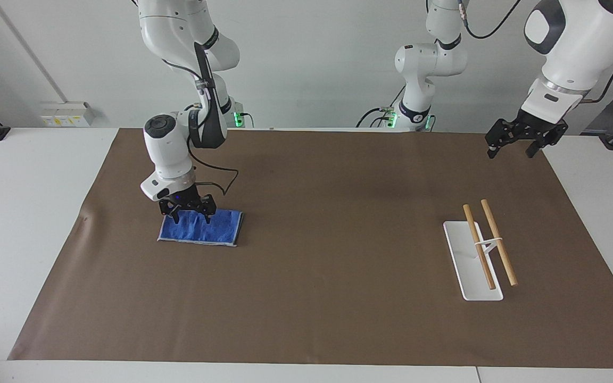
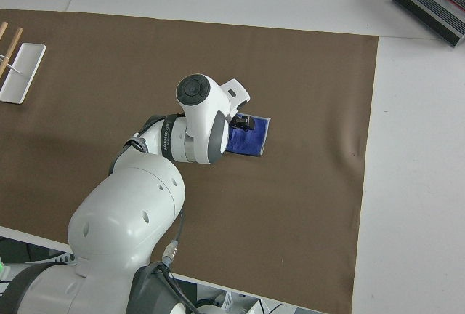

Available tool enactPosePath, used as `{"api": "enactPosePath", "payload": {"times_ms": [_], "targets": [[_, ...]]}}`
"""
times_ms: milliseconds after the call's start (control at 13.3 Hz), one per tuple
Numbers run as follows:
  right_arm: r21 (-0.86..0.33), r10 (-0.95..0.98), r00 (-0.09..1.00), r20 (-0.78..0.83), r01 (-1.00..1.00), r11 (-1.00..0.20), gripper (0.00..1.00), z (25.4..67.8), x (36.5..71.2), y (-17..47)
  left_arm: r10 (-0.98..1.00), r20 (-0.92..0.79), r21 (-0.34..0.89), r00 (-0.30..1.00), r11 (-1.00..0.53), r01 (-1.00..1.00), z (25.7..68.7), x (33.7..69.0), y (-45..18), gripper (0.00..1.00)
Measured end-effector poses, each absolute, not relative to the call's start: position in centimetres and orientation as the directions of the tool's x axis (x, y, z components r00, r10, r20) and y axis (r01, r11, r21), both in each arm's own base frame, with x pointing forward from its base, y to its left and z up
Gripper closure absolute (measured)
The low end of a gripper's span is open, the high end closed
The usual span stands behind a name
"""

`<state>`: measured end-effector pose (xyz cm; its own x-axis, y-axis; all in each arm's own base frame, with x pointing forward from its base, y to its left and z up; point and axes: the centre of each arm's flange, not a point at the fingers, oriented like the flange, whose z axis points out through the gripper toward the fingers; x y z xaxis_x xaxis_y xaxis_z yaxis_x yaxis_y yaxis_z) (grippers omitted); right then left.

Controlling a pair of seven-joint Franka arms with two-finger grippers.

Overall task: Right arm passes towel to left arm to hang
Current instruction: 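Reach the right gripper down onto the blue towel's edge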

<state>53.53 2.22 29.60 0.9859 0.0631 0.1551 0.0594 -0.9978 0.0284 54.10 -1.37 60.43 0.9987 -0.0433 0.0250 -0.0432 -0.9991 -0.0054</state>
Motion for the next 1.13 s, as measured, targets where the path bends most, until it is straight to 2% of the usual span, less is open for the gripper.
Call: {"api": "enactPosePath", "payload": {"times_ms": [827, 902, 977, 1053, 1128], "targets": [[-0.033, 0.073, 0.987, 0.141, 0.079, -0.996, 0.0, 28.2, 52.9, 1.6, -0.043, 0.025, -0.005, 0.999, -0.999, -0.043, 60.4, 54.1, -1.4, 0.0], [-0.033, 0.074, 0.987, 0.141, 0.079, -0.996, 0.05, 28.2, 52.9, 1.6, -0.043, 0.025, -0.005, 0.999, -0.999, -0.043, 60.4, 54.1, -1.4, 0.0], [-0.033, 0.075, 0.987, 0.141, 0.081, -0.996, 0.06, 28.2, 52.9, 1.7, -0.043, 0.025, -0.005, 0.999, -0.999, -0.043, 60.4, 54.1, -1.4, 0.0], [-0.033, 0.077, 0.987, 0.141, 0.082, -0.996, 0.12, 28.2, 52.9, 1.7, -0.043, 0.025, -0.005, 0.999, -0.999, -0.043, 60.4, 54.1, -1.4, 0.0], [-0.033, 0.077, 0.987, 0.143, 0.083, -0.996, 0.26, 28.3, 52.9, 1.8, -0.043, 0.025, -0.005, 0.999, -0.999, -0.043, 60.4, 54.1, -1.4, 0.0]]}}
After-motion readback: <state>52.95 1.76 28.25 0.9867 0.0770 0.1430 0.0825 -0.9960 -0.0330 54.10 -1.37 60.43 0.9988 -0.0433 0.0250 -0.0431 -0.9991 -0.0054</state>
